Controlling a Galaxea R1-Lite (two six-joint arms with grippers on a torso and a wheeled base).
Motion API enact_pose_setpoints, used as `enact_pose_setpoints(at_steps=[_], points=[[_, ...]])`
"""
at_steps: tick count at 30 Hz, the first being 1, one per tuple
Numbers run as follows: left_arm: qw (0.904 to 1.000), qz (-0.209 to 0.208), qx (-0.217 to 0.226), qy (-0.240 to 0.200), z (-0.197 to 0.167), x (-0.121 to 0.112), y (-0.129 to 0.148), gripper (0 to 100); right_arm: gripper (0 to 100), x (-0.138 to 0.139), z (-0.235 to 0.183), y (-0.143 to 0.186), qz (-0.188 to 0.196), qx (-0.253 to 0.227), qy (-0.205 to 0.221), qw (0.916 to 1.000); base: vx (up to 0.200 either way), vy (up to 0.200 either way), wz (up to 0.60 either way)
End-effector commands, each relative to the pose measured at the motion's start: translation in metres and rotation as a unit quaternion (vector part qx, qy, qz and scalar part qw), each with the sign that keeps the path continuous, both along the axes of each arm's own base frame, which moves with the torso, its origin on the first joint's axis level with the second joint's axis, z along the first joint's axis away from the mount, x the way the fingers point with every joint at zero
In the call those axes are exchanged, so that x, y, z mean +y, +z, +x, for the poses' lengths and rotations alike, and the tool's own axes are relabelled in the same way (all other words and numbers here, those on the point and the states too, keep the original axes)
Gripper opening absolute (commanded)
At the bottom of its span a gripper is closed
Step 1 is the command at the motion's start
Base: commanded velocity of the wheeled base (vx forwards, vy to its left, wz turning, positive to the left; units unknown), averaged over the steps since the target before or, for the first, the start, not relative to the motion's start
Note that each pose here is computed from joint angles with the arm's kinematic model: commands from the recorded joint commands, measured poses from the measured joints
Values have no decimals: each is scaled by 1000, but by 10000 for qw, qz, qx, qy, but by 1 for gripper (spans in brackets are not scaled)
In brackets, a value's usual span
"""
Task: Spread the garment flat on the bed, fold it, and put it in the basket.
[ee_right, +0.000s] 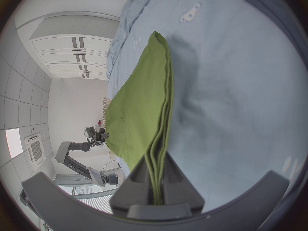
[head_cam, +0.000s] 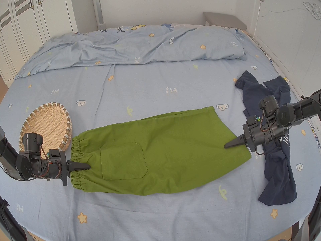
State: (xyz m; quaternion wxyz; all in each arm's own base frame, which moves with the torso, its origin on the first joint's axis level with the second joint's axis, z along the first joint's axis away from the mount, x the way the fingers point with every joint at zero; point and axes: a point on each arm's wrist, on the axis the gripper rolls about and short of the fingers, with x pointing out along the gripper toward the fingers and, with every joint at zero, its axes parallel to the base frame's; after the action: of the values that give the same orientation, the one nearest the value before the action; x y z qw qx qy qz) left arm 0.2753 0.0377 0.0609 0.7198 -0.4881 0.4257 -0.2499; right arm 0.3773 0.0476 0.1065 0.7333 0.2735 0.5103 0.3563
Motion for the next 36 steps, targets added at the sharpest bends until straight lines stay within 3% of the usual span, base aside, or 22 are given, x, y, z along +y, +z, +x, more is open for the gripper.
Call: enact_pose_setpoints(at_steps=[1, 6, 10, 15, 19, 25, 33, 34, 36], points=[[9996, 214, -71, -197, -21, -3, 23, 0, 0, -6, -48, 1, -71, 68, -47, 9999, 0, 0, 0], [9967, 585, 166, -535, -46, -6, 23, 0, 0, -6, -92, -15, -123, -68, -55, 9999, 0, 0, 0], [9899, 1159, 393, -721, -61, -3, 14, 0, 0, -8, -125, -29, -293, -127, -137, 9994, 0, 0, 0], [9842, 1327, 478, -1075, -75, 2, 9, 0, 0, -6, -156, -40, -326, -7, -63, 9994, 0, 0, 0], [9819, 1411, 583, -1118, -79, 3, 3, 0, 0, -5, -173, -49, -350, 202, 15, 9992, 0, 0, 0], [9736, 1775, 882, -1133, -78, 4, -5, 0, 0, -6, -179, -68, -348, 263, -7, 9990, 0, 0, 0], [9699, 2019, 838, -1076, -74, 5, -11, 0, 0, -4, -173, -87, -353, 238, 20, 9991, 0, 0, 0], [9698, 2017, 845, -1078, -75, 5, -11, 0, 100, -4, -173, -87, -353, 238, 20, 9991, 0, 0, 0], [9696, 2018, 841, -1100, -75, 4, -11, 0, 100, -3, -172, -86, -344, 223, 38, 9992, 0, 0, 0]])
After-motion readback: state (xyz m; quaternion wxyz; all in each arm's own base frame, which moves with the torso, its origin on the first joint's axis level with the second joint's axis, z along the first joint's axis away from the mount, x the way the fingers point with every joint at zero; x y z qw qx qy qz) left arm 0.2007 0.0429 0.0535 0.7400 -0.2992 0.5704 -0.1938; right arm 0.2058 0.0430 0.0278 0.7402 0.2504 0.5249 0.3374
